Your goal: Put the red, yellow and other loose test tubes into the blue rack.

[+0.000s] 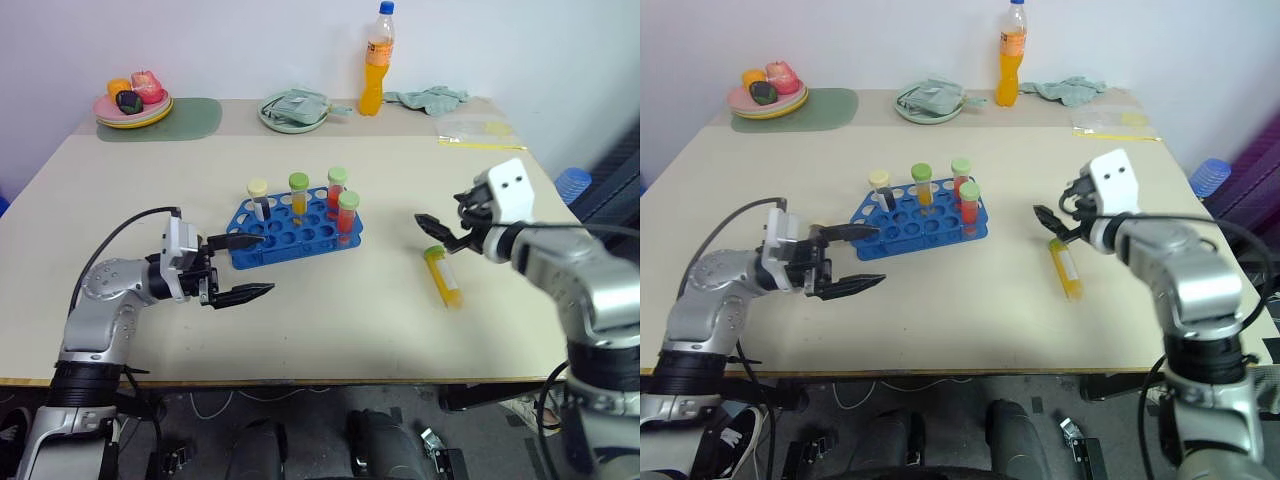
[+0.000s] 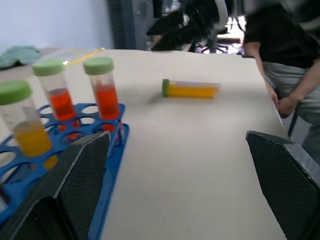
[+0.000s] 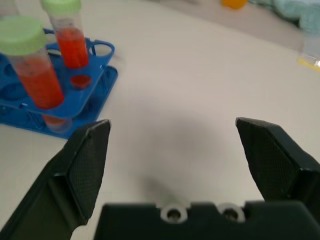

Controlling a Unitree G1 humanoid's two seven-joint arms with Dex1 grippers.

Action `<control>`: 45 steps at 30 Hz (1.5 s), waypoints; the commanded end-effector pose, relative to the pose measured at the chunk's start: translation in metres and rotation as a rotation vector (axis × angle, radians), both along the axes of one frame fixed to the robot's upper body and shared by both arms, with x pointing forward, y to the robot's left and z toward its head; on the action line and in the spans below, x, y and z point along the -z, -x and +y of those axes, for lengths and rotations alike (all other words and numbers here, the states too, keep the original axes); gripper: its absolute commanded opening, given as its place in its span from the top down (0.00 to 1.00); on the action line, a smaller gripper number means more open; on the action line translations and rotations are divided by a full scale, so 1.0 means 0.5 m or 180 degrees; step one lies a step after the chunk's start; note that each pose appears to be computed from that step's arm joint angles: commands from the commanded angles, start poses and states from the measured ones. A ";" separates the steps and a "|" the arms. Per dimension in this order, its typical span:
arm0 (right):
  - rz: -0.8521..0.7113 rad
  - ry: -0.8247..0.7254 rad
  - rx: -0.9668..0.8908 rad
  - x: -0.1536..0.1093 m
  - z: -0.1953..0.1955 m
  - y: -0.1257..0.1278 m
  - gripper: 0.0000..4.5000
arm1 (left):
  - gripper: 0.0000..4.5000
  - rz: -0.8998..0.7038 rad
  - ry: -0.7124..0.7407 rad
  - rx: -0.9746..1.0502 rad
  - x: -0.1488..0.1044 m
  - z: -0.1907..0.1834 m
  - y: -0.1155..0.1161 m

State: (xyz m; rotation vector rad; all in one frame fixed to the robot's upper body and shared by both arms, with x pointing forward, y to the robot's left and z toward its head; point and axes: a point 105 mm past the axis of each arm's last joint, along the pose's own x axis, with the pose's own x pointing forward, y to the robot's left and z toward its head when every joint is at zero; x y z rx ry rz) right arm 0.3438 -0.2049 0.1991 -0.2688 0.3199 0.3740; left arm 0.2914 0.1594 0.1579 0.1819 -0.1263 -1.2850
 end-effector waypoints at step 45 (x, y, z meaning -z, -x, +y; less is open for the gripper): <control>0.0134 -0.0782 0.0156 -0.038 0.035 -0.048 0.82 | 0.00 -0.0097 0.0093 -0.0221 0.003 -0.019 0.040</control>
